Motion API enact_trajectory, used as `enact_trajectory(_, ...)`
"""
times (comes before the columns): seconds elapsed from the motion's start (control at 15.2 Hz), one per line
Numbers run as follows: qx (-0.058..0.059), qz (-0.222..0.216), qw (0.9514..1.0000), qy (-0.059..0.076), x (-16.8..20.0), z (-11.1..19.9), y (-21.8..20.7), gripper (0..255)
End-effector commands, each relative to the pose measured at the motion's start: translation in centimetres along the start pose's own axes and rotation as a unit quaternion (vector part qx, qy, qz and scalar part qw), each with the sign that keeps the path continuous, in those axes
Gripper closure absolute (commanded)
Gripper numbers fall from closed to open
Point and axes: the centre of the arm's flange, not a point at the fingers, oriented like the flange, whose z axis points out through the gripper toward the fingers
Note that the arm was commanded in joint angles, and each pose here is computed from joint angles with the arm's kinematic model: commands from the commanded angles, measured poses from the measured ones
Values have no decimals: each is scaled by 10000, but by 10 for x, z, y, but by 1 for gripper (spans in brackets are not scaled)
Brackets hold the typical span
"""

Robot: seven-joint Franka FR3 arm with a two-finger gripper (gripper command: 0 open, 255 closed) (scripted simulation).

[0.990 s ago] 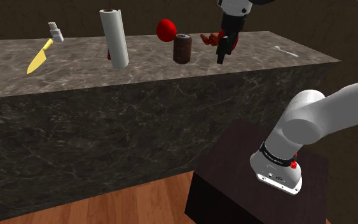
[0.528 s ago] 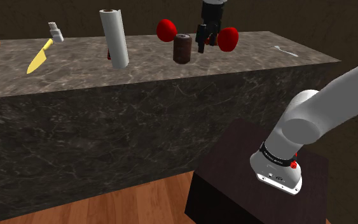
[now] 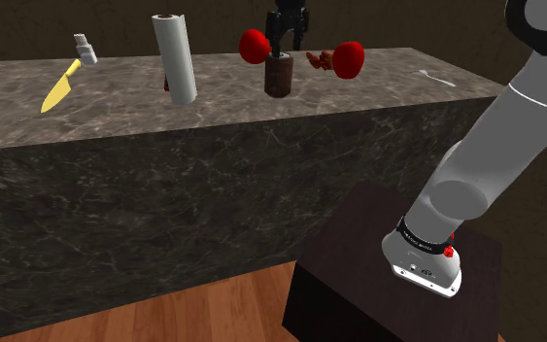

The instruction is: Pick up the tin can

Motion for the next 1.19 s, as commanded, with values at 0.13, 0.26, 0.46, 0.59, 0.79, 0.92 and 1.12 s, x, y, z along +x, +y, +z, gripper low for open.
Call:
enact_trajectory(0.13, 108, 211, 9997, -39, 50, -11, 4, 0)
enact_trajectory(0.26, 108, 211, 9997, -39, 49, -1, 4, 0)
enact_trajectory(0.46, 108, 211, 9997, -39, 49, 15, 4, 0)
enact_trajectory(0.59, 108, 211, 9997, -39, 49, 26, 4, 0)
enact_trajectory(0.79, 108, 210, 9997, -39, 49, 28, 3, 255)
enact_trajectory(0.92, 108, 210, 9997, -39, 49, 28, 3, 255)
enact_trajectory(1.12, 108, 210, 9997, -39, 49, 28, 3, 255)
